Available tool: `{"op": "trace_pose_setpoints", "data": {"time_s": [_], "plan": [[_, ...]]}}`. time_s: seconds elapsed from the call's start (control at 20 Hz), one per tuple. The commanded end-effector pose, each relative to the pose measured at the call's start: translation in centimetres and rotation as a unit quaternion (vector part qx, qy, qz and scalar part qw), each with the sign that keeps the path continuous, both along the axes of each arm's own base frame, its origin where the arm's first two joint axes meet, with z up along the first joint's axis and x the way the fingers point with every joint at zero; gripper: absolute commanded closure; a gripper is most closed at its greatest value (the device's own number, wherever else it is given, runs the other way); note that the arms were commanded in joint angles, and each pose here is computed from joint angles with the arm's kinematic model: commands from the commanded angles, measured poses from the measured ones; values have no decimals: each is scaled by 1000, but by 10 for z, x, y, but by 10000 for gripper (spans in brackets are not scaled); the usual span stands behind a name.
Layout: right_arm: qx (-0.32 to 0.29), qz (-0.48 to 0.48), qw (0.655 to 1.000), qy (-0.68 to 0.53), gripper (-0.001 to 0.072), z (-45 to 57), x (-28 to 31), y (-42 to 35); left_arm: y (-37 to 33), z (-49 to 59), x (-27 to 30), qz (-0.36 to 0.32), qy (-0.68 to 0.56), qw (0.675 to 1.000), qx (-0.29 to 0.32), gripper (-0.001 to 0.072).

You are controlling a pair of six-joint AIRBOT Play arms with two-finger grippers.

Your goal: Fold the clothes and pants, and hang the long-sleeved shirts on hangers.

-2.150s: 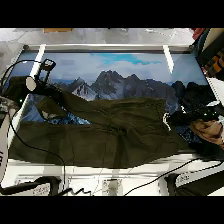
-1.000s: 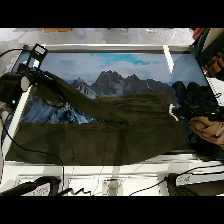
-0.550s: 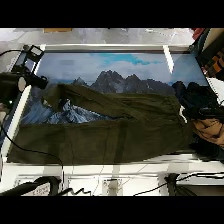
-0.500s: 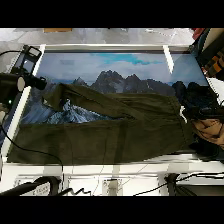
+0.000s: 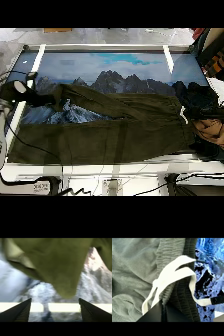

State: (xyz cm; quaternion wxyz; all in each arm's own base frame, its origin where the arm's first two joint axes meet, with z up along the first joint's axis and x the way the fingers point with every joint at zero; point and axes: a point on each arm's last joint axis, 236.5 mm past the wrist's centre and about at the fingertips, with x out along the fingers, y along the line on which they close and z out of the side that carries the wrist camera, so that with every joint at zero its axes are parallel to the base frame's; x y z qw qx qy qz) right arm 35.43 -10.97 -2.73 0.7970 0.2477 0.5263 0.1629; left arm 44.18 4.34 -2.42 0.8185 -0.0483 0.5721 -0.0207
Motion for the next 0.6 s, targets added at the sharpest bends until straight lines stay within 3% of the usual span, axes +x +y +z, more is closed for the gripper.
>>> {"op": "trace_pose_setpoints", "data": {"time_s": [0.0, 0.35, 0.55], "plan": [[0, -1, 1000, 0, 678, 0, 0, -1, -29, -38, 11, 4, 17, 999, -41, -6], [1, -1, 1000, 1, 678, 0, 0, 0, 32, -30, 58, -19, -81, 989, 121, -3], [1, -1, 1000, 1, 678, 0, 0, 0, 36, -12, 89, -22, -155, 978, 139, 11]]}}
